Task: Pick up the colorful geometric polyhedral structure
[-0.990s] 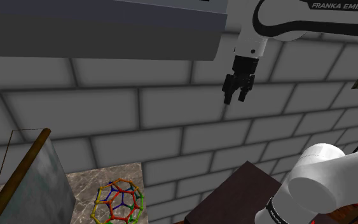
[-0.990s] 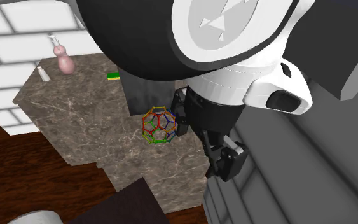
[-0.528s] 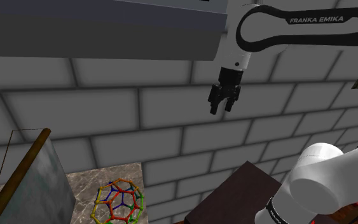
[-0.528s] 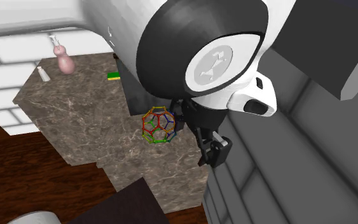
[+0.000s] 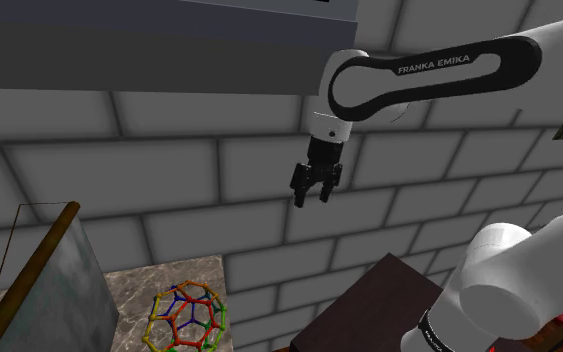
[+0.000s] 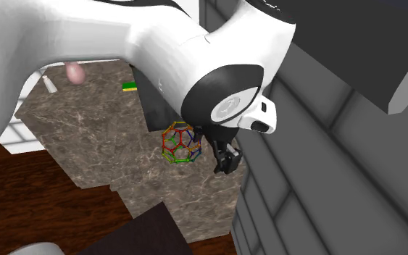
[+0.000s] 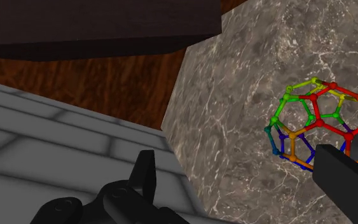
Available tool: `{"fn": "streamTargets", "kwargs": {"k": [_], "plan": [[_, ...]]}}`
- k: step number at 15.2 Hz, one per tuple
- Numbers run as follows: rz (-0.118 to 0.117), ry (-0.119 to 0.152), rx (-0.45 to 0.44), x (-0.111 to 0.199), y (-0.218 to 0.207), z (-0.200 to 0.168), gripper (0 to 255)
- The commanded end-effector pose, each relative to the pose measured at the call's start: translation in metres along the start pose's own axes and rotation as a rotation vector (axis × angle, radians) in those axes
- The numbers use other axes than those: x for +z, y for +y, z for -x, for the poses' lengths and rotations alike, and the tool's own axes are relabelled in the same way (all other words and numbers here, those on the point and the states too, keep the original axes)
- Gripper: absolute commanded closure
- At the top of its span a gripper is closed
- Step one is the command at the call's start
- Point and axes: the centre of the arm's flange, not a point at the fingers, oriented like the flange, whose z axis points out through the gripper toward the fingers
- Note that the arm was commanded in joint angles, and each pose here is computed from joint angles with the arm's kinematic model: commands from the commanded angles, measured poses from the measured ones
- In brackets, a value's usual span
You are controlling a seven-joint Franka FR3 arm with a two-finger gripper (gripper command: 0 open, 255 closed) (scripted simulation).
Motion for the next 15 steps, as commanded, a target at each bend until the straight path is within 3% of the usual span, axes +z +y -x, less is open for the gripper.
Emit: {"fn": "streamTargets", "kwargs": {"k": [1, 15], "plan": [[-0.018, -0.003, -0.005, 0.02, -0.013, -0.011, 0], [-0.137, -0.038, -0.046, 0.151, -0.113, -0.078, 0]]}}
